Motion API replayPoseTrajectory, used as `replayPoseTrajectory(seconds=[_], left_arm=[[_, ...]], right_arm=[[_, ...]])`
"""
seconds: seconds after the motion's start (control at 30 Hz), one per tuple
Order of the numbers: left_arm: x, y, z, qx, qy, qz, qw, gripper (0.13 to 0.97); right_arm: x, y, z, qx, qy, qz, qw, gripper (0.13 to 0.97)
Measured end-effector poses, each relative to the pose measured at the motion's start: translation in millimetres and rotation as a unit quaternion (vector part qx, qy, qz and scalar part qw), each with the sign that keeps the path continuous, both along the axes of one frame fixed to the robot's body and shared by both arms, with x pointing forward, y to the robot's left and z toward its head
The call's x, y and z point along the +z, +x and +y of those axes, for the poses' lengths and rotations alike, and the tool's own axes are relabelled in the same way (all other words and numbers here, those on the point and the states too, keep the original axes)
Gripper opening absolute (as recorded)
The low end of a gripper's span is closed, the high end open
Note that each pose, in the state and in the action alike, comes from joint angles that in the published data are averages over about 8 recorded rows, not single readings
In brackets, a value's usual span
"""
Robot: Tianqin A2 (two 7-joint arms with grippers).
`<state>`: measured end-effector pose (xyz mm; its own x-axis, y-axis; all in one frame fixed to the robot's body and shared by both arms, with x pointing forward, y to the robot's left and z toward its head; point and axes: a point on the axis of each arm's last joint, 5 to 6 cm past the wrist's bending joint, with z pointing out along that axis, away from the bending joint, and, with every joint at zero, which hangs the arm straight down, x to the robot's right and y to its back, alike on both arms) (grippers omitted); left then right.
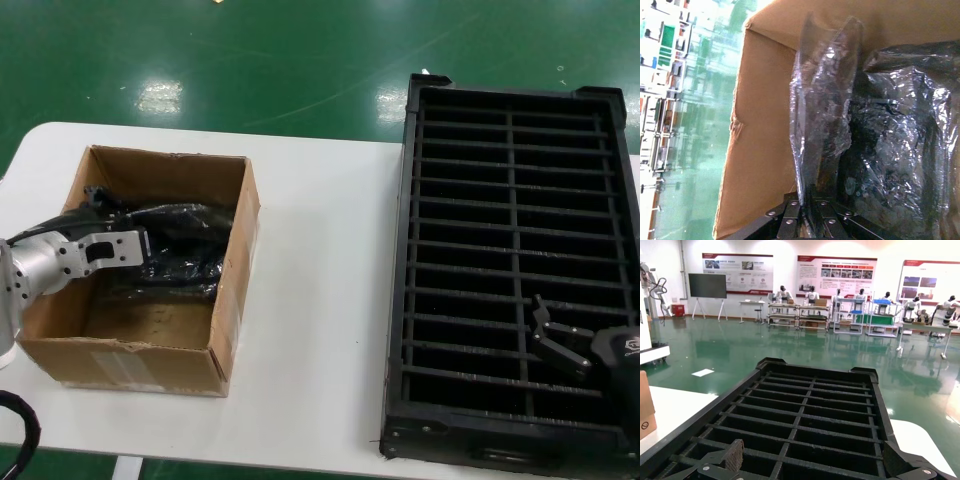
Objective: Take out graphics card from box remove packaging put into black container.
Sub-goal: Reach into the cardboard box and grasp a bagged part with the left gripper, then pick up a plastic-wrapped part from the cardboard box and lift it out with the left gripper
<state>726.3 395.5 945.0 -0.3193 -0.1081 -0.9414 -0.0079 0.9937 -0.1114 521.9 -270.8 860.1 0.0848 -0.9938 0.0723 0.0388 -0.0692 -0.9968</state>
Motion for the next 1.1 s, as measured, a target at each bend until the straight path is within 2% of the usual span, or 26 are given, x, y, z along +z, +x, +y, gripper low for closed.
replayPoseTrajectory(seconds=[0.13, 0.33, 0.47, 0.67, 0.9, 1.1], left_arm=[[1.5, -0.5, 2.7, 0.006, -0.01, -0.007, 0.9999, 0.18], [8.6, -1.2, 9.7, 0.011, -0.035, -0.025, 0.999, 0.155], [15.6, -2.2, 15.2, 0.001, -0.054, -0.045, 0.9976, 0.14], [23.8, -7.2, 24.5, -0.019, -0.074, -0.086, 0.9934, 0.14], [29.8, -23.2, 31.5, -0.029, -0.089, -0.135, 0.9864, 0.14], [46.9, -47.5, 32.2, -0.039, -0.105, -0.194, 0.9746, 0.14]], right_arm=[[0, 0, 0, 0.0, 0.0, 0.0, 1.0, 0.966], [0, 0, 0, 0.0, 0.0, 0.0, 1.0, 0.966], [0, 0, 0, 0.0, 0.0, 0.0, 1.0, 0.966], [0, 0, 0, 0.0, 0.0, 0.0, 1.0, 0.966], [0, 0, 0, 0.0, 0.0, 0.0, 1.0, 0.966], [0, 0, 0, 0.0, 0.0, 0.0, 1.0, 0.966]])
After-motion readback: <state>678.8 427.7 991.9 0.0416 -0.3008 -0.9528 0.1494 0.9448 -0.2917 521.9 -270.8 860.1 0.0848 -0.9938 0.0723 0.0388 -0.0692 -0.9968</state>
